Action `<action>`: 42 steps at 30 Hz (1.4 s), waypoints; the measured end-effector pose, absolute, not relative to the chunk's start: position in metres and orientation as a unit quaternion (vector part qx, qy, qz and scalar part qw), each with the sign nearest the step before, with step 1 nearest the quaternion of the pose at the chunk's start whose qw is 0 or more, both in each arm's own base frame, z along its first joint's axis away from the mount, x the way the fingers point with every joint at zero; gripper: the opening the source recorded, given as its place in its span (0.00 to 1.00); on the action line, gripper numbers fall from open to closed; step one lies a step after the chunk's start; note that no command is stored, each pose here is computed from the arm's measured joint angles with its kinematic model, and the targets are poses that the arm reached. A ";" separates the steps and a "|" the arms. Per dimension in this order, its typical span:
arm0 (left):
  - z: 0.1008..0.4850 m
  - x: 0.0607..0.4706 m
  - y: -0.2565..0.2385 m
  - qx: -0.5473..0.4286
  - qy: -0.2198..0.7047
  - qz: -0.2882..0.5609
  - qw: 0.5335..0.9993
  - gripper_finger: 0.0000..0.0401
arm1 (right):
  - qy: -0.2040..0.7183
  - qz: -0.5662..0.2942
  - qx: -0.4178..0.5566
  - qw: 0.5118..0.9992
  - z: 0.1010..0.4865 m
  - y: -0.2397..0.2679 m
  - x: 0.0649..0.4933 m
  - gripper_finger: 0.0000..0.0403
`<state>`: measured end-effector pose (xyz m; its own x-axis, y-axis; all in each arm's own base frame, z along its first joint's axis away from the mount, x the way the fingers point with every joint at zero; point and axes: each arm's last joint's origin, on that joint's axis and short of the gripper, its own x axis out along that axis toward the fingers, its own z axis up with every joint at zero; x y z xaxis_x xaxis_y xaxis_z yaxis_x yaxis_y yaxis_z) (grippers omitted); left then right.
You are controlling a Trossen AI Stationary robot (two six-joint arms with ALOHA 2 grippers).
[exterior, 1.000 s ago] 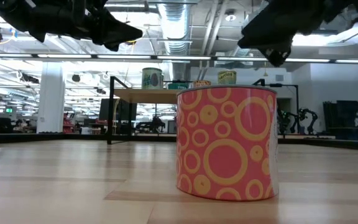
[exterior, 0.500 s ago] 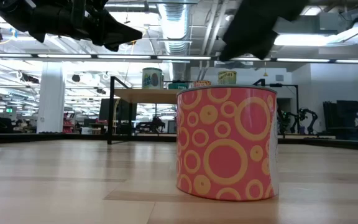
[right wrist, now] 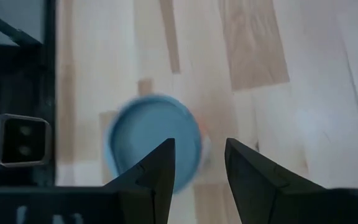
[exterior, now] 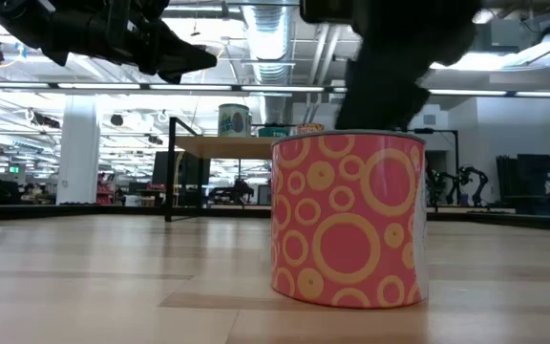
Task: Pick and place cans onto a shelf
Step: Put the orange tomato can on the shelf
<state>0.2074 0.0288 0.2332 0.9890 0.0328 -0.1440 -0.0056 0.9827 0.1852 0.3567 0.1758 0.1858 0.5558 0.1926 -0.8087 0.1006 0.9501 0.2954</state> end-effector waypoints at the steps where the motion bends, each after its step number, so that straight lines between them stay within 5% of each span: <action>1: 0.233 0.207 0.029 0.089 0.074 0.010 0.993 0.00 | 0.474 0.025 0.155 0.867 0.184 0.175 0.357 0.40; 18: 0.233 0.207 0.029 0.075 0.073 0.010 0.994 0.00 | 0.483 0.033 0.158 0.861 0.181 0.174 0.356 0.23; 42: 0.233 0.207 0.029 0.071 0.075 0.011 0.995 0.00 | 0.495 0.068 0.191 0.845 0.168 0.162 0.369 0.14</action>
<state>0.2074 0.0286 0.2328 0.9885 0.0322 -0.1478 -0.0108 0.9896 0.1434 0.3694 0.1622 0.1682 0.5001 0.3051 -0.8104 0.0742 0.9173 0.3911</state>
